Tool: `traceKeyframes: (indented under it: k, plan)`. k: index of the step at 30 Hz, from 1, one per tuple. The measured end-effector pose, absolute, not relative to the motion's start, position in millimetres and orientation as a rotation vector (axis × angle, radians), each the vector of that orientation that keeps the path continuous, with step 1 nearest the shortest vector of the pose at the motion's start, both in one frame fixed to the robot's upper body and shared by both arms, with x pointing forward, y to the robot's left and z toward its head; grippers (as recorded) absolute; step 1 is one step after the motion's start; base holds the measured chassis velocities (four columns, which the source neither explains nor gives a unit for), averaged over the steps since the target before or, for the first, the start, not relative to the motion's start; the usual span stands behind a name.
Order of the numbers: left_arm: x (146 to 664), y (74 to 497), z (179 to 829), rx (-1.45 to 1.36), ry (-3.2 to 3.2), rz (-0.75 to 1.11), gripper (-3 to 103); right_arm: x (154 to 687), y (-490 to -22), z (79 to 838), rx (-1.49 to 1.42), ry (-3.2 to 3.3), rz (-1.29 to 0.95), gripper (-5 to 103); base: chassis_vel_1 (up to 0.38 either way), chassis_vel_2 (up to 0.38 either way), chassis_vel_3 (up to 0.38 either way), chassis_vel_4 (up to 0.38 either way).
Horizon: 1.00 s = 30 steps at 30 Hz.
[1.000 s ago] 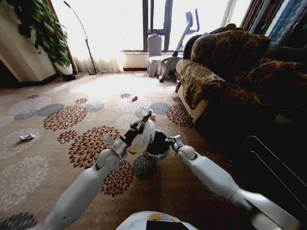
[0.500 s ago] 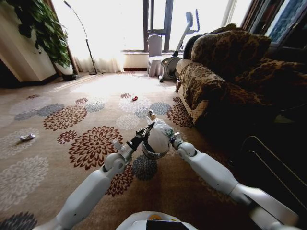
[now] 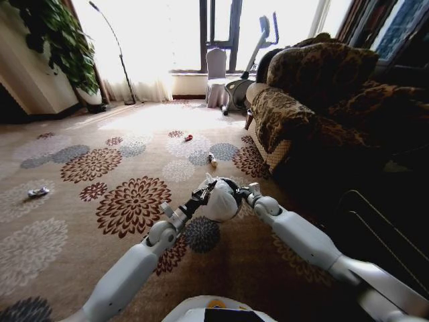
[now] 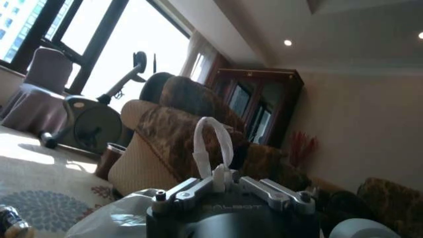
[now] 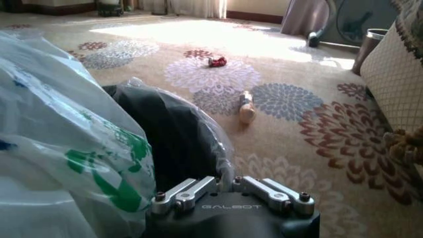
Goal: Pick up the trash from the ground and place it into the trash bin.
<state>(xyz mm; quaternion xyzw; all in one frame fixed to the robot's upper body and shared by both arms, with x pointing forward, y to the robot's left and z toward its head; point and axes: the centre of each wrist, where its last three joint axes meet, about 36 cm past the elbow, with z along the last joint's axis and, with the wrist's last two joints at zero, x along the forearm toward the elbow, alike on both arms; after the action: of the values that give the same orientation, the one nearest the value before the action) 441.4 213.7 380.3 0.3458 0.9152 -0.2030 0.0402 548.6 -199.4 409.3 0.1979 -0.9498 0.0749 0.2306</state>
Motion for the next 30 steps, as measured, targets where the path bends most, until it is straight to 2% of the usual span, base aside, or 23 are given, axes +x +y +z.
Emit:
traceKeyframes:
  k: [5, 7, 13, 16, 20, 24, 25, 30]
  plan:
    - [446.6, 208.1, 375.1, 1.002, 2.866, -0.569, 0, 535.9, -197.1, 410.5, 0.584, -2.6, 0.21, 2, 0.0, 0.0, 0.0, 0.0]
    - [448.4, 209.3, 373.1, 1.067, 2.862, -0.5, 0, 527.9, -194.2, 409.0, 0.619, -2.59, 0.234, 2, 0.0, 0.0, 0.0, 0.0]
    - [441.0, 205.6, 382.5, 1.218, 2.742, -0.498, 0, 522.2, -192.4, 395.2, 0.636, -2.57, 0.312, 2, 0.0, 0.0, 0.0, 0.0]
    - [439.8, 208.4, 383.1, 1.268, 2.715, -0.418, 0, 519.0, -191.1, 387.4, 0.637, -2.555, 0.33, 2, 0.0, 0.0, 0.0, 0.0]
    - [439.7, 226.3, 363.0, 1.295, 2.758, -0.172, 0, 514.3, -193.6, 386.8, 0.651, -2.535, 0.361, 2, 0.0, 0.0, 0.0, 0.0]
    - [438.8, 229.8, 353.3, 1.286, 2.755, -0.102, -2, 513.3, -195.1, 387.7, 0.65, -2.531, 0.365, 2, 0.0, 0.0, 0.0, 0.0]
    - [439.0, 227.6, 352.8, 1.26, 2.742, -0.101, 6, 511.4, -195.4, 387.3, 0.654, -2.525, 0.364, 2, 0.0, 0.0, 0.0, 0.0]
    - [445.2, 229.3, 367.6, 1.257, 2.712, -0.05, 4, 502.3, -196.7, 385.2, 0.669, -2.494, 0.365, 2, 0.0, 0.0, 0.0, 0.0]
